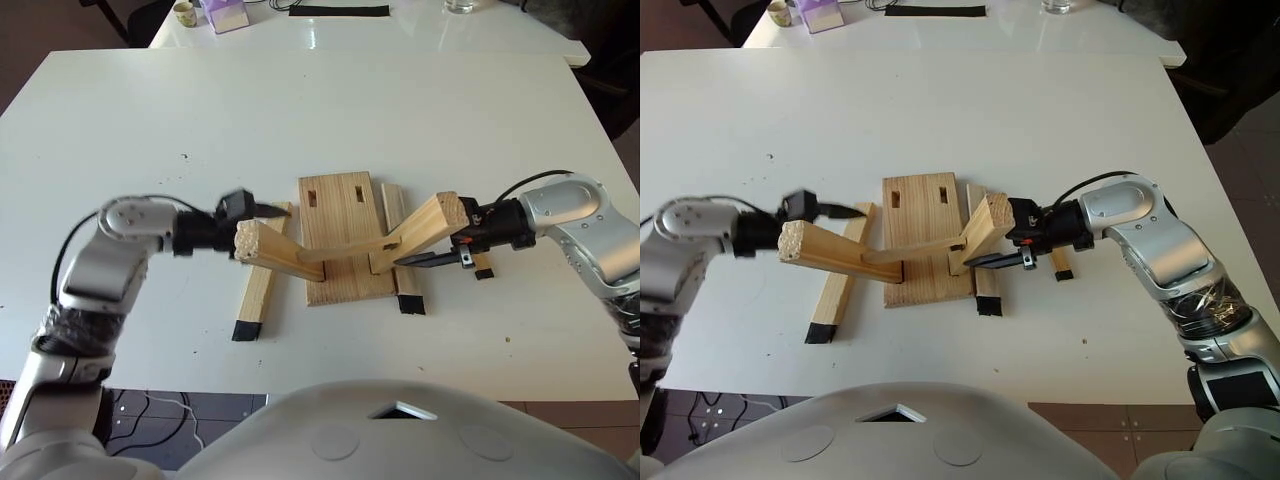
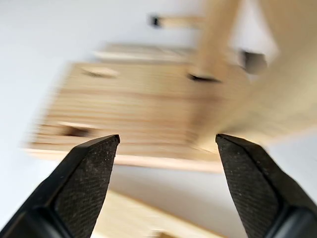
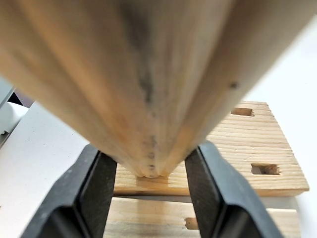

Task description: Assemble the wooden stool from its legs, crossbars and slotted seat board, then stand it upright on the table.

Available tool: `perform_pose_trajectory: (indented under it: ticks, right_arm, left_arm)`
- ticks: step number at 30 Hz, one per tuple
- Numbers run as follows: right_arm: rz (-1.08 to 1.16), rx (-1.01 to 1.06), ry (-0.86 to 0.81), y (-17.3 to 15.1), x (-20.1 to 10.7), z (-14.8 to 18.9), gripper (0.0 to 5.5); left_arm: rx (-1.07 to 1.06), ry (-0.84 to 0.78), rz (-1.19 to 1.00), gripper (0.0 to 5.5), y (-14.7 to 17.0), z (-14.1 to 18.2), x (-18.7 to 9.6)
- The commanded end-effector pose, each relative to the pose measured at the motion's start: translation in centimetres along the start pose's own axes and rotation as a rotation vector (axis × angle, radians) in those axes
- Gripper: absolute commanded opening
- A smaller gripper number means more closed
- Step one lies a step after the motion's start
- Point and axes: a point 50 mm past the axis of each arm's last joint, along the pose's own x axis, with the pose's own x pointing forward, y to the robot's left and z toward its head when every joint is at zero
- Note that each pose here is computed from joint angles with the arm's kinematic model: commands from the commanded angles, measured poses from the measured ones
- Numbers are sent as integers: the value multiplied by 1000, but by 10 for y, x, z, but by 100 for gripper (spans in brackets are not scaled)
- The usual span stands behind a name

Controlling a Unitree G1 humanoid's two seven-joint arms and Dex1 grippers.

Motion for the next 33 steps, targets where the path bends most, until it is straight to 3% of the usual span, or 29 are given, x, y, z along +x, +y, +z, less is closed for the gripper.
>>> perform_pose_trajectory:
  ticks: [1, 4, 8, 12, 16, 25, 29, 33]
  right_arm:
    - [94, 195, 249, 27, 18, -57, 200]
    - [94, 183, 255, 25, 20, -57, 200]
    - [99, 162, 257, 20, 22, -54, 200]
    - [112, 134, 264, 15, 25, -53, 200]
    - [122, 122, 267, 12, 29, -51, 138]
    - [139, 109, 268, 11, 31, -50, 11]
    - [139, 103, 266, 11, 32, -48, 5]
    - [141, 100, 266, 11, 34, -49, 5]
  left_arm:
    - [-81, -234, 30, 362, 38, 46, 18]
    - [-94, -337, -107, 314, 39, 75, 44]
    - [-111, -371, -426, 243, 16, 103, 63]
    - [-108, -374, -653, 239, -4, 120, 62]
    - [-134, -405, -743, 239, -9, 129, 57]
    - [-166, -359, -789, 239, -17, 115, 66]
    - [-167, -348, -815, 239, -21, 113, 66]
    - [-186, -180, -810, 239, -27, 77, 79]
